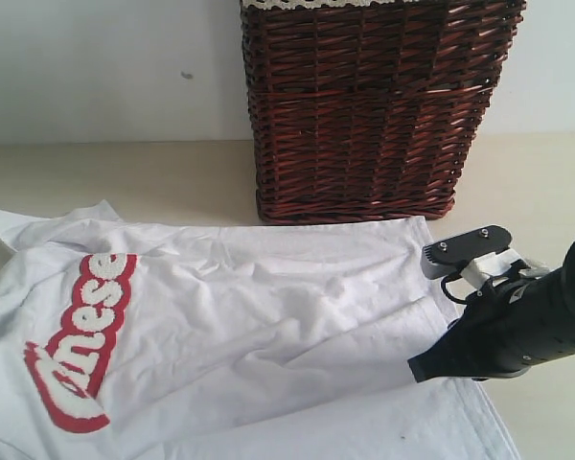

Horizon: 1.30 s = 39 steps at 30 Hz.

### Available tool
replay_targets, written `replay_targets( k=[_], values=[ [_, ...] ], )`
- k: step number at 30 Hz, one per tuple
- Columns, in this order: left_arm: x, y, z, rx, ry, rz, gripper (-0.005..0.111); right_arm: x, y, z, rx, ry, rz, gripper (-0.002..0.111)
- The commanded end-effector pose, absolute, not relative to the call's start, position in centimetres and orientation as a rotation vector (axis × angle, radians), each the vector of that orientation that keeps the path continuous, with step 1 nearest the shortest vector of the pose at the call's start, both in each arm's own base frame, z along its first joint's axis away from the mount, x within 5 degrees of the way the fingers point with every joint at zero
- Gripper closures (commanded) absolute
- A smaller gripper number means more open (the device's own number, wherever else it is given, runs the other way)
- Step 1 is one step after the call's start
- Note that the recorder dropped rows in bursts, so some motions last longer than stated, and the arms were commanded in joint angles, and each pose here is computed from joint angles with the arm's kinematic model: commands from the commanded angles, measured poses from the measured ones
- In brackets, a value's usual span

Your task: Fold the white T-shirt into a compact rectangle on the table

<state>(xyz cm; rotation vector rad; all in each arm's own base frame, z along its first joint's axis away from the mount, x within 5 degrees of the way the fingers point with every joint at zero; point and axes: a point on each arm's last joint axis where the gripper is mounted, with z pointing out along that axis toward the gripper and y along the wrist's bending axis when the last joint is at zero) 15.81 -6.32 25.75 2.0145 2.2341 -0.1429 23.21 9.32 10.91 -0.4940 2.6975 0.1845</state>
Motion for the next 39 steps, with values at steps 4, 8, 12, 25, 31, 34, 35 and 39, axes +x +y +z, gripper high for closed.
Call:
replay_targets(
  k=[4,8,12,25,31,34,35,39],
  values=[
    [19.5,-5.9,22.8,1.652,2.17,0.218,0.081,23.3,9.1,11.1,-0.49,2.682,0.177,0.101],
    [22.0,-6.2,20.3,1.404,2.01,0.361,0.058,23.3,9.1,11.1,-0.493,2.681,0.176,0.101],
    [23.3,-6.6,17.9,1.518,1.992,0.376,0.058,23.3,9.1,11.1,-0.491,2.683,0.177,0.101],
    [23.6,-7.2,27.3,0.452,2.2,-0.055,0.058,23.2,9.1,11.1,-0.489,2.689,0.181,0.101],
    [21.2,-9.5,22.9,0.621,2.856,-0.095,0.058,23.2,9.1,11.1,-0.496,2.692,0.181,0.101],
    [20.5,-9.7,18.9,0.661,2.98,-0.142,0.058,23.2,9.1,11.1,-0.496,2.692,0.181,0.101],
    [20.4,-9.8,18.7,0.643,2.988,-0.162,0.058,23.2,9.1,11.1,-0.497,2.693,0.182,0.101],
    [19.6,-10.3,19.2,0.66,3.016,-0.286,0.058,23.2,9.1,11.1,-0.497,2.694,0.183,0.101]
  ],
)
